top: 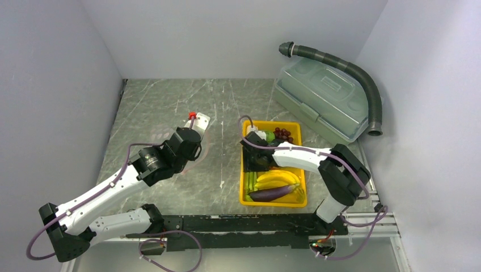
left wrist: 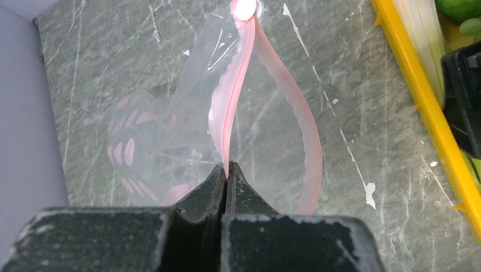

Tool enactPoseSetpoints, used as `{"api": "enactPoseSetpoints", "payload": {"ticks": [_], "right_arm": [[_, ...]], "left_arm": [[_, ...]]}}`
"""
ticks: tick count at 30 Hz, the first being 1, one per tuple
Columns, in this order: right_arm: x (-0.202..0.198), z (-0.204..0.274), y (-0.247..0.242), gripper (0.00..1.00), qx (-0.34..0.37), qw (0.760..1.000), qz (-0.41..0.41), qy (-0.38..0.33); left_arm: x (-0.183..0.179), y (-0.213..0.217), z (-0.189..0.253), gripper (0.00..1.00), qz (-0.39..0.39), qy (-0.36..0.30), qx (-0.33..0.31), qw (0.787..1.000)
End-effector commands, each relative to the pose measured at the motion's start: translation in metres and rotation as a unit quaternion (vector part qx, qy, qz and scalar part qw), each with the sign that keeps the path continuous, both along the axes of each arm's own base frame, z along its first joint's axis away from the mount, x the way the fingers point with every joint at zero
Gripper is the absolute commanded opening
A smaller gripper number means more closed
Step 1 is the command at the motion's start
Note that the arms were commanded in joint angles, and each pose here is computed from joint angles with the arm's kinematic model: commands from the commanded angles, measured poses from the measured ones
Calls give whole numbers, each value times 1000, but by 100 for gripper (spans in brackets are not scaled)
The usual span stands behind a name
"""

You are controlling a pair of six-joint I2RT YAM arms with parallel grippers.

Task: Place the food in the zip-top bag and seal the zipper
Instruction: Pick up the fake vegetable from the bin.

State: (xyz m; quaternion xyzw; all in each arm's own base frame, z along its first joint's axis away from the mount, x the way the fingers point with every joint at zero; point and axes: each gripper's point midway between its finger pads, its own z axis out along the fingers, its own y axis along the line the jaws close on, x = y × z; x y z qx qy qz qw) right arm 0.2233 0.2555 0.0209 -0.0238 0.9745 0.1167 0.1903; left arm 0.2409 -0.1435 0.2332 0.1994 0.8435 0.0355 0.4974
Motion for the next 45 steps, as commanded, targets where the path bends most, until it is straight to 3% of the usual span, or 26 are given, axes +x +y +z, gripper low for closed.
{"api": "enactPoseSetpoints", "payload": {"ticks": [1,5,15,32,45], "right_arm": [[-11,-31,-17,55,-86,996,-1,14],[-17,-42,-26,47,-123,992,-1,19],[-19,-41,-25,0,-127,992,3,13],[-2,22,-7,0,-49,997,-2,-57],[15,76,-21,0,-15,991,-25,-134]], "left_arm": [[1,0,8,0,3,-14,-16,1000],[1,1,9,0,4,-16,-18,1000],[1,1,10,0,3,-17,-19,1000],[2,-2,5,0,-3,-15,-15,1000],[6,-6,-2,0,-7,-17,-8,1000]]}}
